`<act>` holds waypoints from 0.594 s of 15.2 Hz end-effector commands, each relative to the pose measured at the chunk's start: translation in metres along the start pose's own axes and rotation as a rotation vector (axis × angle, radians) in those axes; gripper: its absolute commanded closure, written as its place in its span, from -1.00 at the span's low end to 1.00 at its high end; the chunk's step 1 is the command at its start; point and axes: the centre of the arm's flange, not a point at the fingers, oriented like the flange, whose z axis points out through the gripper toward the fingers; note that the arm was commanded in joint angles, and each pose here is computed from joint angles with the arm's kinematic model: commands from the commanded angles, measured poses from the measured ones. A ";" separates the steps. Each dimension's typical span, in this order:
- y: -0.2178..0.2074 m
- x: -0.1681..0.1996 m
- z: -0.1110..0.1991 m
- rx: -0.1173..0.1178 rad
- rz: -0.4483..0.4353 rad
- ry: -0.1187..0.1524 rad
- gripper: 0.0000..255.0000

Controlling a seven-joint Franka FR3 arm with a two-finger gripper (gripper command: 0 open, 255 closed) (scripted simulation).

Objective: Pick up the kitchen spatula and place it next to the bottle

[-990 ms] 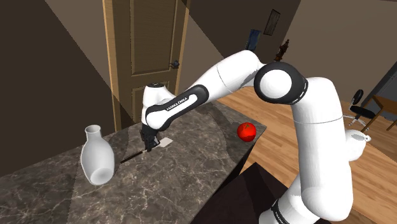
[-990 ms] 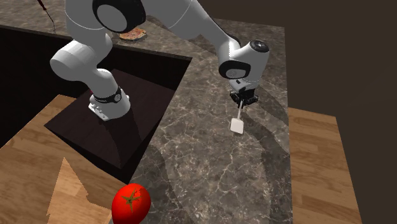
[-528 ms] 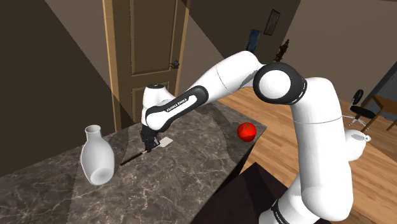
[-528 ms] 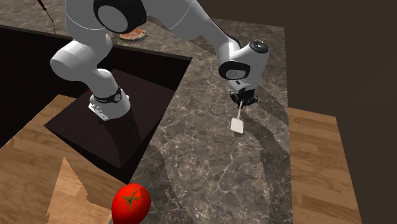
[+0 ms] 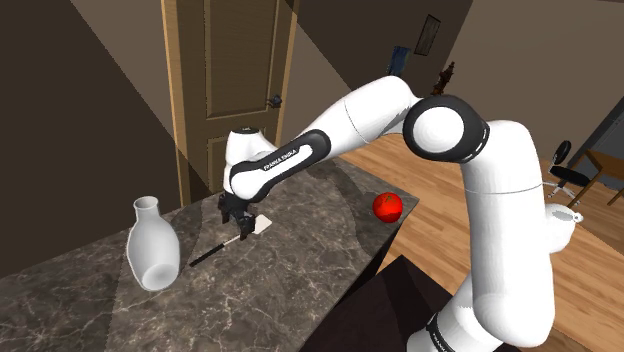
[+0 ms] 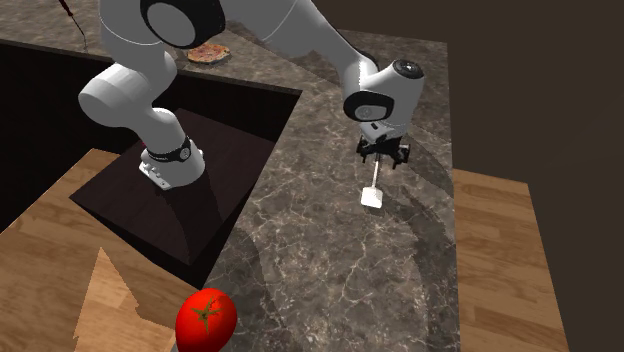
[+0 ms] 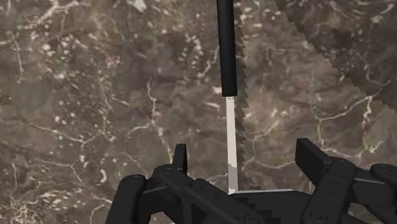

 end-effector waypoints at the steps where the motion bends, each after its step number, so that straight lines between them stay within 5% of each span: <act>1: -0.001 -0.002 -0.025 0.000 0.000 0.000 -1.00; 9: -0.001 -0.002 -0.036 0.000 0.000 0.000 -1.00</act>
